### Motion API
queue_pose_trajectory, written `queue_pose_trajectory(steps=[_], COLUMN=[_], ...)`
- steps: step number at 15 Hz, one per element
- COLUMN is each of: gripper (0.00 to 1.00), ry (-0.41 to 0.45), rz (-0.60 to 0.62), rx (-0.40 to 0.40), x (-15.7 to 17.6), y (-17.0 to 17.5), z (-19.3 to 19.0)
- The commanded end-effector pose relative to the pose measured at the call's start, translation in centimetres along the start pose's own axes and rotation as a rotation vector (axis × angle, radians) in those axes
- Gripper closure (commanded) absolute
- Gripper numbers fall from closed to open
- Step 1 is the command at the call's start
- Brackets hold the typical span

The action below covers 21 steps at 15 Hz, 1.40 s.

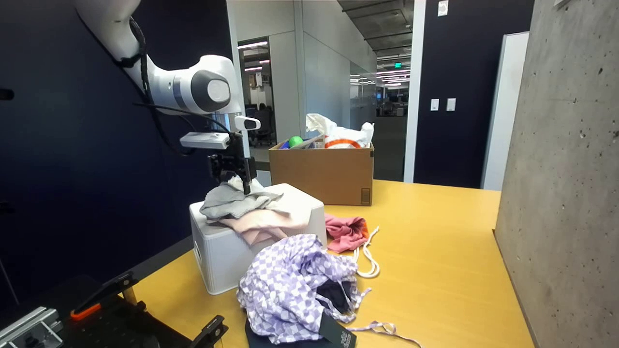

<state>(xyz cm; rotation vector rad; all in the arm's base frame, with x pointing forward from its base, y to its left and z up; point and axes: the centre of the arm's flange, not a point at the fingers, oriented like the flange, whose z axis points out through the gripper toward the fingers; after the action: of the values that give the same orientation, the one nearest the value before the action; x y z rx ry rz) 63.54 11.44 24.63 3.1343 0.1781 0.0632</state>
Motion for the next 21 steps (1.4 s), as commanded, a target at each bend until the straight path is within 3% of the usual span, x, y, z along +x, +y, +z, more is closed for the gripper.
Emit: queue_pose_trajectory(steps=[1,6,9,16,20,21], gripper=[0.42,0.8,0.99,0.96,0.96,0.81], ry=[-0.023,0.008,0.073,0.203,0.197,0.191], rz=[0.034,0.075,0.087,0.106,0.109,0.111], rx=[-0.027,-0.053,-0.079,-0.129,-0.13,-0.128], x=[-0.1,0.0,0.7,1.7,2.9,2.9], y=[0.3,0.9,0.9,1.5,1.6,1.7], z=[0.1,-1.8,-3.4,-7.7,-6.5,-6.1])
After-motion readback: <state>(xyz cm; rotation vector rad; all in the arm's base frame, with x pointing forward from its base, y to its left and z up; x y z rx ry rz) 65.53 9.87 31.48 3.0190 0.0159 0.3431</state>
